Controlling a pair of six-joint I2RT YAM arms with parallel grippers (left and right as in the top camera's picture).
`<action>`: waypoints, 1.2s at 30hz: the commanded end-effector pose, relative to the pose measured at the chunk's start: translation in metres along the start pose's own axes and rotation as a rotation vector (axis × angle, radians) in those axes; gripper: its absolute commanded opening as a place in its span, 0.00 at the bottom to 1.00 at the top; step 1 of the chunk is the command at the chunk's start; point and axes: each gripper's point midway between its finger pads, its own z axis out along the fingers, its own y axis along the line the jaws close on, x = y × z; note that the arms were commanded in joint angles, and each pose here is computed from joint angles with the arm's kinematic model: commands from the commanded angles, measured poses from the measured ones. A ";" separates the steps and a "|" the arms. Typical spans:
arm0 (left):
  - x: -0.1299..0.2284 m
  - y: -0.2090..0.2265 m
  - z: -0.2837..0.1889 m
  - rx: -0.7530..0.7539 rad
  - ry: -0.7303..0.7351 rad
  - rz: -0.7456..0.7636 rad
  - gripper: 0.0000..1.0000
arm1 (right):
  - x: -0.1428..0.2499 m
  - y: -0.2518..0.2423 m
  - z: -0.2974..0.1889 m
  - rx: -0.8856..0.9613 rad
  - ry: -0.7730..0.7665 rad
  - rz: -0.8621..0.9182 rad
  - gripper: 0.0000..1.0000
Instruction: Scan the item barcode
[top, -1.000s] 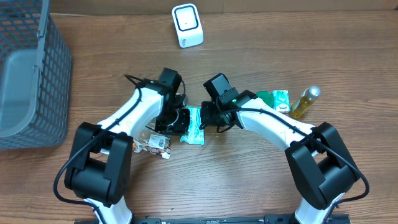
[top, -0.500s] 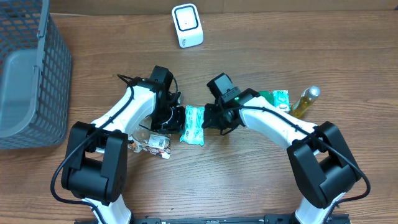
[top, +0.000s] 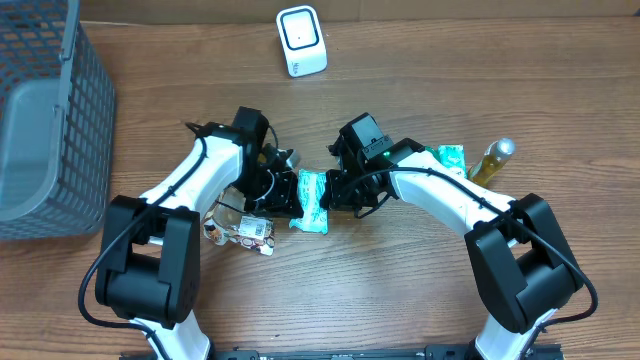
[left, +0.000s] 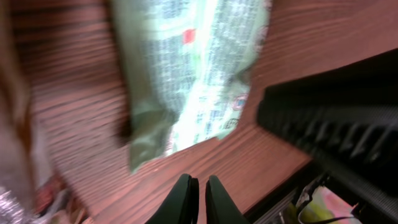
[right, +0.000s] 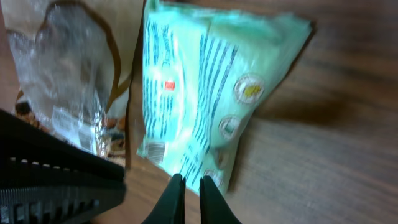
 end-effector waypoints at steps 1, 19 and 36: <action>-0.001 -0.011 0.005 0.033 0.009 0.051 0.11 | -0.003 0.019 -0.013 -0.056 -0.007 -0.039 0.08; -0.018 0.010 0.008 -0.093 -0.066 0.011 0.04 | 0.005 0.009 -0.001 -0.020 -0.009 -0.045 0.08; -0.024 0.040 0.068 -0.052 0.041 -0.066 0.04 | -0.010 -0.001 0.000 0.043 -0.086 -0.042 0.08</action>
